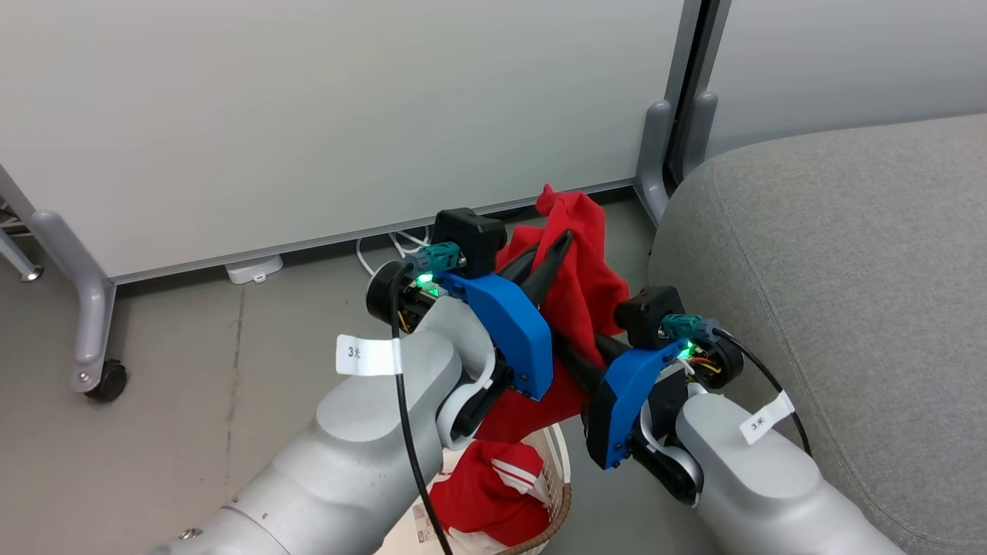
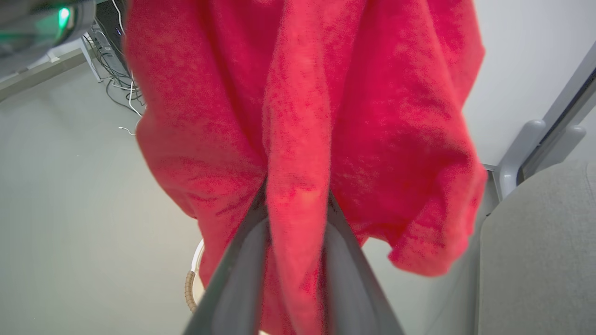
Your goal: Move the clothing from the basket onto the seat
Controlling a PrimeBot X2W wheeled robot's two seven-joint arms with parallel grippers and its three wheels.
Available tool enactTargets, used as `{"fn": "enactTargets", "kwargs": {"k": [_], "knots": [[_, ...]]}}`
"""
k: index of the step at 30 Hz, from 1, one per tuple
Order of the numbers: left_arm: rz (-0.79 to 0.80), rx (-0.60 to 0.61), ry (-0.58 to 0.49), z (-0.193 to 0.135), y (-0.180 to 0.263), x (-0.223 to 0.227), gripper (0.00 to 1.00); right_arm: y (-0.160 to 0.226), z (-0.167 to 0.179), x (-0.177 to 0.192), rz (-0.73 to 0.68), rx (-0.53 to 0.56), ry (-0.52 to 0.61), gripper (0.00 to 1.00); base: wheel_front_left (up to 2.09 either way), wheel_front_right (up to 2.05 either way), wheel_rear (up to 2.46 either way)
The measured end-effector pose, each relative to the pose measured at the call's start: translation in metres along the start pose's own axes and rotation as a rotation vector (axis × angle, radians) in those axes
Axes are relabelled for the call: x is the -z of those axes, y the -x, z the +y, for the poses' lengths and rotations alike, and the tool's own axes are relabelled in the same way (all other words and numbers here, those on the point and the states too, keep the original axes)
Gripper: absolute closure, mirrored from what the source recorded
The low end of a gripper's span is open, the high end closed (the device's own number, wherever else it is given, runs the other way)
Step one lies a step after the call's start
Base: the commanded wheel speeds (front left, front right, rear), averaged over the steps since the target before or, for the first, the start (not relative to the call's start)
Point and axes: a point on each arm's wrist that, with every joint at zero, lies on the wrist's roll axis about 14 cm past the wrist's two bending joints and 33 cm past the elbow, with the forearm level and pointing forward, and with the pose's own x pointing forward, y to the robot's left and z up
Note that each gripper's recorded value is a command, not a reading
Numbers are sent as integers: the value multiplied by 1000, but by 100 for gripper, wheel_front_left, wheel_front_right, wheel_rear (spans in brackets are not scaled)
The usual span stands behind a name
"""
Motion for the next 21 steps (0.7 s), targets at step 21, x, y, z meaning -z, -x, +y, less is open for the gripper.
{"fn": "enactTargets", "kwargs": {"k": [21], "knots": [[11, -7, 1, 1, -3, 3, 100, 2, -6, 4, -2, 8, -14, 100, 0, 0, 0]]}}
